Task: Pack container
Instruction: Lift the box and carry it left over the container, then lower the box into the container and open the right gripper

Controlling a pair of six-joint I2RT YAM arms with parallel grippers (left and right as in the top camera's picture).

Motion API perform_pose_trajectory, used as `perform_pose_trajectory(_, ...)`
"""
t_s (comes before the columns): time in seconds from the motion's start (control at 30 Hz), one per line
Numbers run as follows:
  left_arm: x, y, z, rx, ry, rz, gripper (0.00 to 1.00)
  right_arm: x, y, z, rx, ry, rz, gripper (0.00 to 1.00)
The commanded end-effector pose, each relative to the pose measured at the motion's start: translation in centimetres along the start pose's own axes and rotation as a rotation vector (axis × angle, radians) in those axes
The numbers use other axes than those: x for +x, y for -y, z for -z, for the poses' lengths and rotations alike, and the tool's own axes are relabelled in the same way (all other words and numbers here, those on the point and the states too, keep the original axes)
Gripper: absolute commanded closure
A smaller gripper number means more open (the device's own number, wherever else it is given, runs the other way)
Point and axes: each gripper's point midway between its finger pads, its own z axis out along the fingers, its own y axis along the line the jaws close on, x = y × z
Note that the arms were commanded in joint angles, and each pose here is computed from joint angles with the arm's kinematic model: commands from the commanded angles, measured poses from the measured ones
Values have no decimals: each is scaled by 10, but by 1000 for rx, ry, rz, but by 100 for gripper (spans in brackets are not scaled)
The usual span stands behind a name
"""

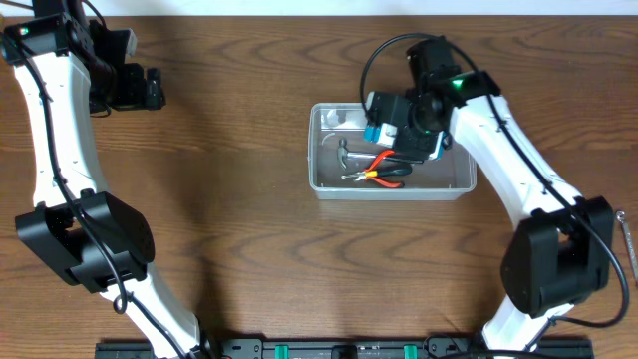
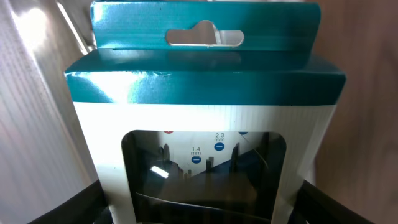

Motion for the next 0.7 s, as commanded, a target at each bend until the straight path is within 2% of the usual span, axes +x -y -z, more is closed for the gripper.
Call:
perform_pose_trajectory(0.0, 3, 0, -6, 14, -18, 8, 2, -12, -8, -2, -36, 26, 43, 31)
perform_pose_trajectory(0.27, 3, 0, -6, 14, -18, 8, 2, -10, -22, -7, -102, 26, 54, 27)
perform_pose_trajectory(0.67, 3, 0, -6, 14, -18, 8, 2, -7, -30, -9, -134, 23, 49, 17)
